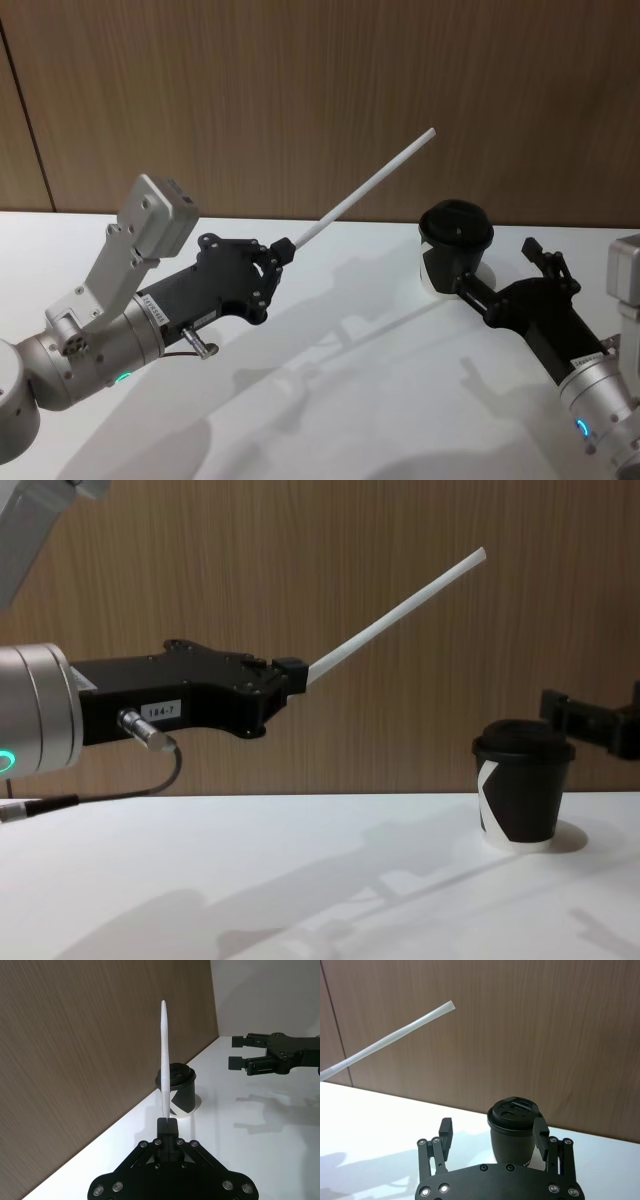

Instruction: Pick up the straw with one hand, pass it to the other hand, and insert it into the cup.

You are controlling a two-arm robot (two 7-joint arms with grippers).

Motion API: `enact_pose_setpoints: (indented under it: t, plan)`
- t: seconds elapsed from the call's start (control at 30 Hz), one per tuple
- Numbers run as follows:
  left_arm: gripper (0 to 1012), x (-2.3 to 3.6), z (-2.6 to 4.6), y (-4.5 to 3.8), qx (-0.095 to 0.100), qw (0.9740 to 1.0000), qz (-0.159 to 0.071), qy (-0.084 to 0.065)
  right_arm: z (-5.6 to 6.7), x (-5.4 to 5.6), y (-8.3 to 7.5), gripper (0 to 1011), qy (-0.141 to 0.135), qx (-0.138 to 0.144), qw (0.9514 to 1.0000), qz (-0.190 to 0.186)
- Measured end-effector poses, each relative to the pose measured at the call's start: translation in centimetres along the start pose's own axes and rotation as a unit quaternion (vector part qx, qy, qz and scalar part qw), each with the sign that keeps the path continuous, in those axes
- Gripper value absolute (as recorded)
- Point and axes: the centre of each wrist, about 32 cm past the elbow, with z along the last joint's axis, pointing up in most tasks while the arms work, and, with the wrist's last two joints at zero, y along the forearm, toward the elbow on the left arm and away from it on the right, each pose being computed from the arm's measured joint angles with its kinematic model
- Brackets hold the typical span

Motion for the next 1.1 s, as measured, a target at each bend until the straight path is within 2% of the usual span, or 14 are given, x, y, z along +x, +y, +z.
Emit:
enact_pose_setpoints:
  t: [0.3,0.63,0.87,1.1]
  plan:
    - [0,0.01,0.02,-0.01,0.000,1.0000,-0.001,0.000,1.3,0.5,0.0,1001,0.023,-0.009,0.9992,0.033]
    - [0,0.02,0.04,-0.02,-0.001,1.0000,-0.001,0.000,3.4,1.4,-0.4,1001,0.059,-0.021,0.9944,0.085]
    - [0,0.02,0.04,-0.02,-0.001,1.0000,-0.001,0.000,4.9,1.8,-0.7,1001,0.088,-0.039,0.9885,0.116]
    - [0,0.02,0.04,-0.02,-0.001,1.0000,-0.001,0.000,6.3,2.0,-0.7,1001,0.125,-0.066,0.9802,0.139]
